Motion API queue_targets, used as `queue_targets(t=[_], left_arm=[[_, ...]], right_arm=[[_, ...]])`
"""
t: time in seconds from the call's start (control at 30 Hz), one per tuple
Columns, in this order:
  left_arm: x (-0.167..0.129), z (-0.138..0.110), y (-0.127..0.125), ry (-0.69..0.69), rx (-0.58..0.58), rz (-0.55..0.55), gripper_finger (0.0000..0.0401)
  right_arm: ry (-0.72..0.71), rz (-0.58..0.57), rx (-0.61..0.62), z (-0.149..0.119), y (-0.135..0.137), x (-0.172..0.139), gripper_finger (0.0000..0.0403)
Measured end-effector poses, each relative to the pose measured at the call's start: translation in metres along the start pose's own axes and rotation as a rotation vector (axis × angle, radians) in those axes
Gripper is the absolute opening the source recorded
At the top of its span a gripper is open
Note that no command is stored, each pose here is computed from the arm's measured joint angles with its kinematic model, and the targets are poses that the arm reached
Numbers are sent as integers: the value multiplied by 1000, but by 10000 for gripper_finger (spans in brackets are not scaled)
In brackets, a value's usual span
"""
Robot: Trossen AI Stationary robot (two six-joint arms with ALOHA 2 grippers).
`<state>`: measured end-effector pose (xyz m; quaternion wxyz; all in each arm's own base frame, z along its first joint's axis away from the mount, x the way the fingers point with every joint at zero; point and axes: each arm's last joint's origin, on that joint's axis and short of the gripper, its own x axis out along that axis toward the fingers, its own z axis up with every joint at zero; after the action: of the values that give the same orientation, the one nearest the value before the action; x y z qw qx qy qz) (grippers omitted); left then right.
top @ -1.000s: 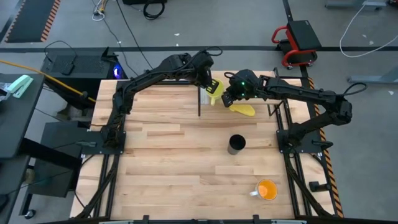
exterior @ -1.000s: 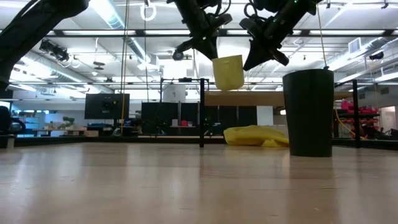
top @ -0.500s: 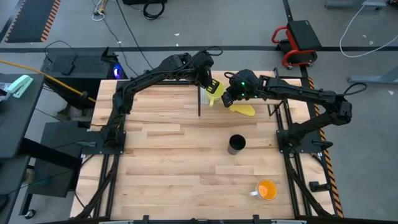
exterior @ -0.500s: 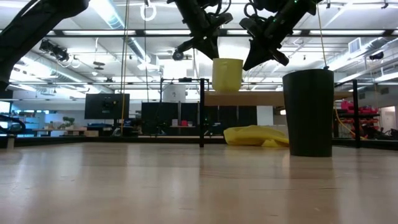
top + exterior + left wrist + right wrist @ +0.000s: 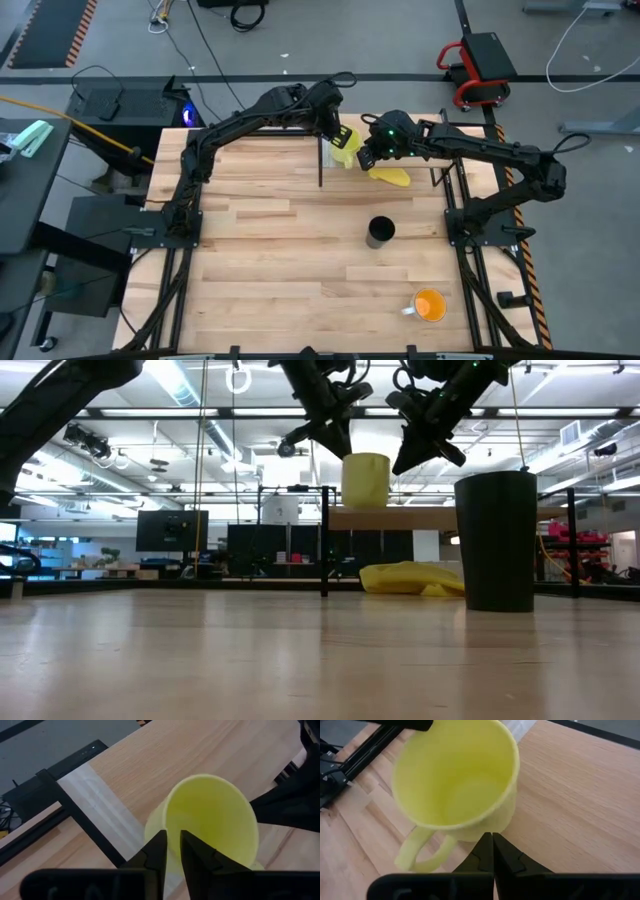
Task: Stack small to large cups/mugs on shelf
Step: Put the yellow mug on the shelf
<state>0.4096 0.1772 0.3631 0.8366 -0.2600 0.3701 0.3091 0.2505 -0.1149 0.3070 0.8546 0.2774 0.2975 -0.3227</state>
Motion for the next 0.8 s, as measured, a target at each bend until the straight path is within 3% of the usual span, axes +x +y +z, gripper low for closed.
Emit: queue_targets(t=[0.4, 0.63, 0.8], left_arm=[[0, 2, 7, 8, 4, 14, 63], [-5, -13, 13, 156, 28, 85, 67], [-3, -16, 10, 178, 32, 86, 60]], right_arm=[[11, -3, 4, 0, -2, 0, 0], [28, 14, 10, -1, -2, 0, 0], [31, 13, 10, -1, -2, 0, 0]])
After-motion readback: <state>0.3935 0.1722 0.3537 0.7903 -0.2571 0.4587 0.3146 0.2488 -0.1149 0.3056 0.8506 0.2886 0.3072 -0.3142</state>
